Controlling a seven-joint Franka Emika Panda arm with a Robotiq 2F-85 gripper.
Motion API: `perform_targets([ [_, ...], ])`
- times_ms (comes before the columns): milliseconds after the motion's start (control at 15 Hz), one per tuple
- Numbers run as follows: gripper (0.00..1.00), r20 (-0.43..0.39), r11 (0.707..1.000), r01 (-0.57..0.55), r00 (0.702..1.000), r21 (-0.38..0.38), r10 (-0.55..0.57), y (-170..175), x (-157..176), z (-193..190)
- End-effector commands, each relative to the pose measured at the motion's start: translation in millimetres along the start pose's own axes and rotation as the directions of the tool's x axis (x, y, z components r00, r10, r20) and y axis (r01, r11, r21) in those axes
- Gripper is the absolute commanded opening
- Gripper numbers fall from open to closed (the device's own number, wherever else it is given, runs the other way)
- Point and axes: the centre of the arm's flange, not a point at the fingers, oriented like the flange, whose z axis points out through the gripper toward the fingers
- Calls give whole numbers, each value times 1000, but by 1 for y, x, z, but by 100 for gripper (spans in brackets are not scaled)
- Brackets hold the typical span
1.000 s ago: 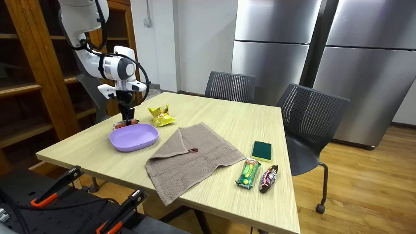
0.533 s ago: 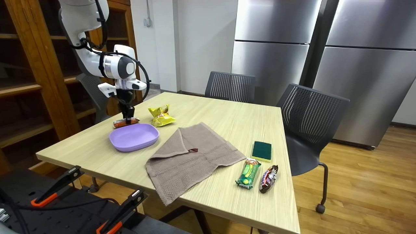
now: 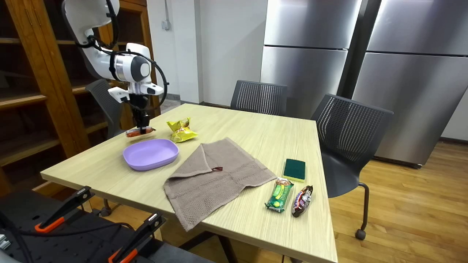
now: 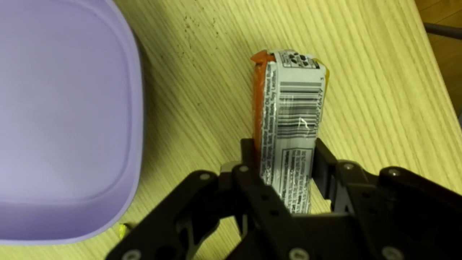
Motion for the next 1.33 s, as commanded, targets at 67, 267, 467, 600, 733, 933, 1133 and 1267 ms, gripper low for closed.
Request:
perform_targets([
  [67, 16, 5, 999, 31, 1000, -20, -31, 12, -14, -30],
  [267, 16, 3, 999, 42, 999, -26, -42, 24, -22, -37],
  [467, 16, 9, 998, 49, 999, -38, -49, 41, -31, -40],
  [600, 16, 13, 998, 49, 999, -49, -48, 52, -39, -42],
  [733, 16, 16, 997, 44, 999, -64, -43, 64, -47, -43],
  [933, 16, 21, 996, 30, 999, -84, -28, 85, -57, -44],
  [1133, 16, 25, 995, 14, 1000, -103, -12, 100, -65, -41],
  [1267, 16, 34, 993, 10, 999, -117, -6, 107, -67, -37],
])
